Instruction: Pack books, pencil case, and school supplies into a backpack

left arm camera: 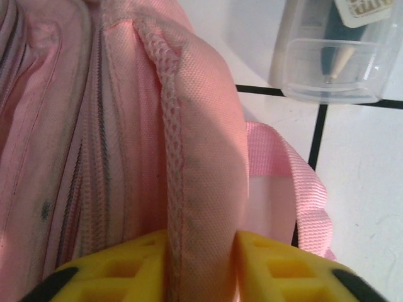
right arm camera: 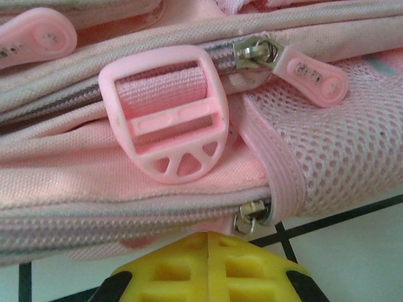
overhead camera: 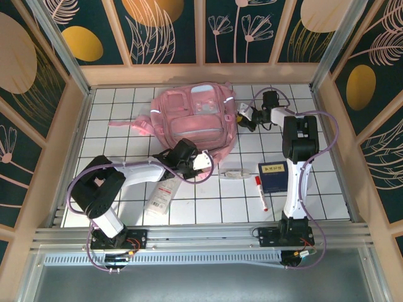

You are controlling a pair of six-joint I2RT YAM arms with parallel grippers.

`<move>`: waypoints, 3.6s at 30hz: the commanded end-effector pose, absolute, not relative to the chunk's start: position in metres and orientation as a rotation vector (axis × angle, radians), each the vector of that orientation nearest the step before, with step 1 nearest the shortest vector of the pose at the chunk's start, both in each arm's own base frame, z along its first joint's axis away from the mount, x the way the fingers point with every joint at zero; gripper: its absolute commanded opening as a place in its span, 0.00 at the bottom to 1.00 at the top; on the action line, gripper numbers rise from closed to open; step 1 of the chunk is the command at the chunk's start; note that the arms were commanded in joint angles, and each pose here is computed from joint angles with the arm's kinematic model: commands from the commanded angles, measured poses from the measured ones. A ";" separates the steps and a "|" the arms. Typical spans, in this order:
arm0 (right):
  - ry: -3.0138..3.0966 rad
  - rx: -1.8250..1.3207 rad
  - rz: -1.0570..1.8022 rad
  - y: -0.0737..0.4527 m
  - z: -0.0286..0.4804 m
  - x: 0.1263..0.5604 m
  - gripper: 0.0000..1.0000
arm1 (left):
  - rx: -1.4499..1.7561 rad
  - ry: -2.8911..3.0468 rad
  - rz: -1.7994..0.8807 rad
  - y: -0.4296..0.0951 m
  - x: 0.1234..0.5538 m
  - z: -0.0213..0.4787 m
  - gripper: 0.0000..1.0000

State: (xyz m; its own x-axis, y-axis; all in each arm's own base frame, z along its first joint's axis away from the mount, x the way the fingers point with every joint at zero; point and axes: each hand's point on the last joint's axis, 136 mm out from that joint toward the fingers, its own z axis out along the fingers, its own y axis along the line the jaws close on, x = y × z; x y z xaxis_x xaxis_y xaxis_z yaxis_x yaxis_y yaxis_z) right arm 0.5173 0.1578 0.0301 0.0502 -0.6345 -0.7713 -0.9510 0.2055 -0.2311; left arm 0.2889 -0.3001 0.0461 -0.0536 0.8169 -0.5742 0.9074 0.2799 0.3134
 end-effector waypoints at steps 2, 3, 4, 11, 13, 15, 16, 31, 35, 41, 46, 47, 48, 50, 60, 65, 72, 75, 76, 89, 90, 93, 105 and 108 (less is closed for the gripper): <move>1.657 -1.519 0.468 0.142 0.054 0.508 0.00 | 1.529 1.981 -0.068 -0.284 0.296 0.024 0.11; 1.664 -1.525 0.457 0.140 0.055 0.507 0.00 | 1.512 1.984 -0.063 -0.283 0.297 0.025 0.06; 1.672 -1.536 0.440 0.137 0.055 0.506 0.00 | 1.497 1.981 -0.064 -0.284 0.298 0.026 0.01; 1.663 -1.521 0.395 0.136 0.065 0.506 0.08 | 1.497 1.925 -0.103 -0.288 0.295 0.038 0.00; 1.661 -1.486 0.375 0.136 0.067 0.511 0.50 | 1.532 1.886 -0.151 -0.292 0.288 0.041 0.00; 1.659 -1.464 0.376 0.138 0.067 0.517 0.56 | 1.532 1.861 -0.173 -0.294 0.285 0.046 0.00; 1.666 -1.455 0.373 0.139 0.065 0.520 0.57 | 1.523 1.853 -0.171 -0.294 0.285 0.048 0.00; 1.716 -1.488 0.448 0.169 0.035 0.520 0.52 | 1.501 1.770 -0.202 -0.305 0.289 0.071 0.00; 1.719 -1.467 0.461 0.169 0.031 0.519 0.42 | 1.493 1.761 -0.200 -0.305 0.290 0.076 0.00; 1.707 -1.467 0.469 0.169 0.029 0.518 0.00 | 1.477 1.751 -0.200 -0.306 0.292 0.080 0.00; 1.703 -1.503 0.462 0.162 0.038 0.511 0.00 | 1.430 1.806 -0.132 -0.298 0.301 0.077 0.00; 1.710 -1.510 0.452 0.159 0.040 0.510 0.00 | 1.417 1.821 -0.116 -0.296 0.303 0.076 0.00; 1.718 -1.519 0.441 0.156 0.043 0.509 0.00 | 1.399 1.833 -0.100 -0.295 0.306 0.076 0.00; 1.741 -1.548 0.427 0.149 0.045 0.505 0.00 | 1.373 1.852 -0.083 -0.292 0.309 0.075 0.00; 1.764 -1.599 0.446 0.151 0.058 0.480 0.00 | 1.324 1.856 -0.105 -0.298 0.316 0.081 0.00; 1.860 -1.637 0.515 0.163 0.055 0.456 0.00 | 1.311 1.849 -0.147 -0.306 0.317 0.087 0.00; 1.959 -1.675 0.546 0.165 0.057 0.423 0.00 | 1.268 1.825 -0.199 -0.316 0.321 0.098 0.00; 1.986 -1.699 0.546 0.167 0.060 0.406 0.00 | 1.257 1.819 -0.212 -0.319 0.323 0.100 0.00; 1.992 -1.703 0.542 0.167 0.062 0.401 0.00 | 1.252 1.822 -0.217 -0.320 0.323 0.100 0.00; 2.107 -1.726 0.537 0.166 0.070 0.346 0.00 | 1.150 1.824 -0.261 -0.322 0.327 0.102 0.00; 2.105 -1.734 0.536 0.167 0.070 0.342 0.00 | 1.140 1.816 -0.267 -0.323 0.328 0.105 0.00; 2.088 -1.727 0.572 0.176 0.078 0.332 0.00 | 1.116 1.790 -0.302 -0.328 0.329 0.115 0.00; 2.125 -1.493 0.946 0.208 0.132 0.303 0.00 | 1.089 1.710 -0.371 -0.327 0.316 0.132 0.00; 2.198 -1.475 0.928 0.211 0.131 0.296 0.00 | 1.062 1.686 -0.379 -0.326 0.316 0.140 0.00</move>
State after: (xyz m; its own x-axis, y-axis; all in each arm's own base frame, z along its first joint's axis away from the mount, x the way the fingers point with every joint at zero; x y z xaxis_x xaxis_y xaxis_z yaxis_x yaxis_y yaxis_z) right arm 0.3357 0.1847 0.1024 -0.3333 -0.7472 -0.5749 -0.9422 0.2866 0.1738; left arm 0.3014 -0.3080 0.0829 -0.1551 0.6109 -0.7763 0.8260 0.5113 0.2372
